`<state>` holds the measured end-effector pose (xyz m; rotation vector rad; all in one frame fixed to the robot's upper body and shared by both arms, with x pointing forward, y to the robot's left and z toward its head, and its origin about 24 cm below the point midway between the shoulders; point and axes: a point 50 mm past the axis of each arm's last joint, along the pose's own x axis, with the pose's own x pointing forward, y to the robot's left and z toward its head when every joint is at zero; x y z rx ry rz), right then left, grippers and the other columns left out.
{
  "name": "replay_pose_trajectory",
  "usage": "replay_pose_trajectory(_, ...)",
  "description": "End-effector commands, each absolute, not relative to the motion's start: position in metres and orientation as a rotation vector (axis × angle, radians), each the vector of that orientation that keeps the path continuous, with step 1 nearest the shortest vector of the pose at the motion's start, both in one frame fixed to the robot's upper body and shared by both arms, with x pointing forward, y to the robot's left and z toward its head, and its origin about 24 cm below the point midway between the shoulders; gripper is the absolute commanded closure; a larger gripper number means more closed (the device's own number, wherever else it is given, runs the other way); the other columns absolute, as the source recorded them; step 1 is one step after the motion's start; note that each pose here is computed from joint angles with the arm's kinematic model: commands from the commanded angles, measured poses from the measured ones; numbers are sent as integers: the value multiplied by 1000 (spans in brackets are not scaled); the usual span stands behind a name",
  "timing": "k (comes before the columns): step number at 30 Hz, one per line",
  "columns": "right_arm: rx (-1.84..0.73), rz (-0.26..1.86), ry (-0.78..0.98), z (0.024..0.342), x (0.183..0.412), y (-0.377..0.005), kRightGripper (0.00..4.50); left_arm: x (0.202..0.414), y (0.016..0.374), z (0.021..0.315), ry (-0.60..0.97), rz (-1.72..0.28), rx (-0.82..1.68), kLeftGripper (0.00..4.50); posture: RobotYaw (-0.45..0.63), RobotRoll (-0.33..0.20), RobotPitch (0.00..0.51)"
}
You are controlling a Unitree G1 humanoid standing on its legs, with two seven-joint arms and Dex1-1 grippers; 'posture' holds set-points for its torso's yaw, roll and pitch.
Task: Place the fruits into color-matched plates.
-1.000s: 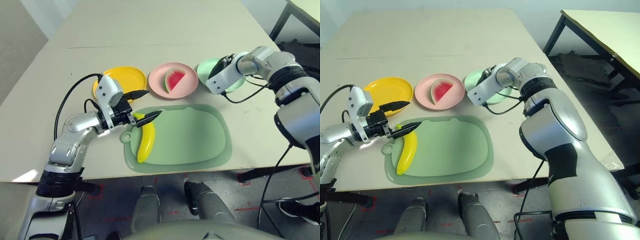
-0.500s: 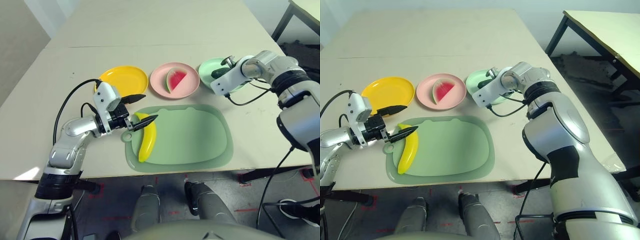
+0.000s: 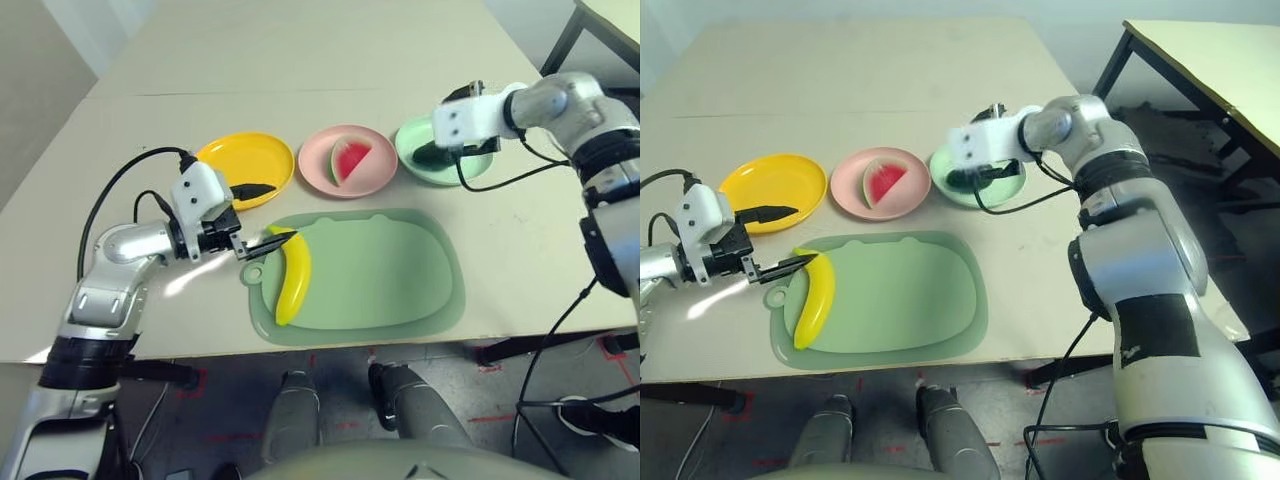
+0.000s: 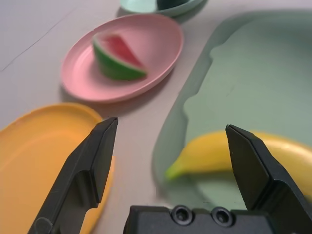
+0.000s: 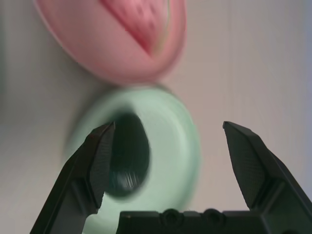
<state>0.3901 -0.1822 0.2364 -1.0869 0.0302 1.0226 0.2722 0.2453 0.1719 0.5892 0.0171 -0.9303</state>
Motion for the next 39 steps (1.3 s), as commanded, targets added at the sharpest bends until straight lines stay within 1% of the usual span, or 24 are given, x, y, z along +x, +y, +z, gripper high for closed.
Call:
replay_pose_trajectory(1,-774,1122,15,229,375,-180,30,273,247,175,26,-955,591,0,-25,0,206)
replay_pose_trajectory(5,-495,1139,5,218,351,-178,30,272,243,178,26,-981,567,0,-28,0,205)
replay_pose_trajectory(10,-388,1184,66,184,321,-186,30,268,241,182,21,-998,470,0,-22,0,206)
replay_pose_trajectory(12,-314,1246,67,171,303,-186,30,267,244,182,37,-997,467,0,-21,0,205)
replay_pose_trajectory(14,-219,1280,44,165,291,-184,30,266,249,181,69,-1001,501,0,-19,0,205)
replay_pose_trajectory(18,-166,1356,22,145,270,-183,30,267,254,185,99,-1040,558,0,-17,0,202)
replay_pose_trajectory(20,-176,1407,14,134,259,-182,30,268,255,188,105,-1070,623,0,-16,0,200)
replay_pose_trajectory(22,-170,1462,1,124,251,-180,30,270,254,193,103,-1124,748,0,-16,0,199)
replay_pose_trajectory(25,-160,1526,-44,117,243,-175,30,272,250,195,120,-1241,953,0,-22,0,199)
replay_pose_trajectory(32,-288,1601,-156,103,240,-164,30,282,230,188,112,-1470,1228,0,-43,0,199)
replay_pose_trajectory(36,-337,1617,-169,96,243,-161,30,290,212,192,64,-1598,1383,0,-50,0,197)
replay_pose_trajectory(39,-345,1614,-174,93,244,-158,30,295,199,196,15,-1657,1435,0,-63,0,195)
